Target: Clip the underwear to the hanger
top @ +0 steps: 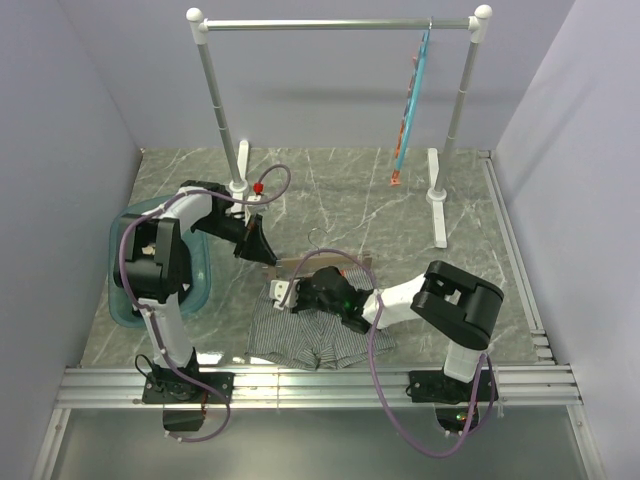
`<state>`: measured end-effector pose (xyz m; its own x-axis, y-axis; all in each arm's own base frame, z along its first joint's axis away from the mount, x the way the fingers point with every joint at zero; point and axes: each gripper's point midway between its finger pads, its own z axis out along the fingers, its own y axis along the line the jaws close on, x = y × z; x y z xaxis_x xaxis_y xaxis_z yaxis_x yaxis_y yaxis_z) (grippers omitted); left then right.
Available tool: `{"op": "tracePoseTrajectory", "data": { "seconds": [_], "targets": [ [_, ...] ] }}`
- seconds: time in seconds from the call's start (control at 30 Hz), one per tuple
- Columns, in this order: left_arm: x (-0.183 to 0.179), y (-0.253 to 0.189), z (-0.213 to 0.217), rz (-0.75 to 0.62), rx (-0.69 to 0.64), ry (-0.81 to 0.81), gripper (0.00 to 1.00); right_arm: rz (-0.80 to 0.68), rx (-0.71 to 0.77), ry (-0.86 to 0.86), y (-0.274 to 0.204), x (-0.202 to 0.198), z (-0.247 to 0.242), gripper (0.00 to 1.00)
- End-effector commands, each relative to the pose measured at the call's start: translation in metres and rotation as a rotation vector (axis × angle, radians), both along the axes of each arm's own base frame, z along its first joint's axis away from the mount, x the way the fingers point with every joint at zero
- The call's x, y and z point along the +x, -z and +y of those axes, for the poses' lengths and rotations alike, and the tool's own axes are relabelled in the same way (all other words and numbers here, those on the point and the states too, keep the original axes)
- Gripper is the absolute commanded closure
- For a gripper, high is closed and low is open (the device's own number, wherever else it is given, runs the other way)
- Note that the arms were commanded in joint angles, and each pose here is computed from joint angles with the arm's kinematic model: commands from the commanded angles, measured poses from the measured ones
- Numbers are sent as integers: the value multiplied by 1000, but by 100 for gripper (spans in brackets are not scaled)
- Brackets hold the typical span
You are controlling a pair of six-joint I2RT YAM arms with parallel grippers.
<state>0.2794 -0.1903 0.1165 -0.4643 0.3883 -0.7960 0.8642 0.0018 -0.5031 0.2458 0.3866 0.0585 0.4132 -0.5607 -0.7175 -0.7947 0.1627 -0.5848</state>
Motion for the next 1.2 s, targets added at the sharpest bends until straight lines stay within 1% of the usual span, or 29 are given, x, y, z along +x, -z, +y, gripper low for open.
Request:
{"op": "tracePoseTrajectory", "data": {
  "seconds": [0.0,0.03,0.2,0.27,0.4,0.6,0.63,0.93,1.17],
  "targets": [
    [-2,-21,-8,-40,-87,17,100,-80,83,-5,-32,1,6,100],
    [1,-18,-8,-61,-87,13,100,-84,79,-5,-31,1,5,100],
    [7,-23,-9,-83,-84,-1,100,-120,75,-26,-32,-4,4,100],
    [5,-25,-8,-71,-83,4,100,-125,73,-34,-32,-6,4,100],
    [5,-26,-8,-96,-82,8,100,-150,85,-43,-35,-9,5,100],
    [1,-23,-7,-82,-87,30,100,-188,96,-44,-41,-7,6,100],
    [-4,-24,-7,-49,-88,32,100,-189,94,-46,-40,-7,7,100],
    [-11,-24,-6,-41,-86,39,100,-191,74,-51,-35,-6,7,100],
    [-8,-29,-7,-44,-91,34,100,-201,65,-58,-33,-7,8,100]
  ]
}}
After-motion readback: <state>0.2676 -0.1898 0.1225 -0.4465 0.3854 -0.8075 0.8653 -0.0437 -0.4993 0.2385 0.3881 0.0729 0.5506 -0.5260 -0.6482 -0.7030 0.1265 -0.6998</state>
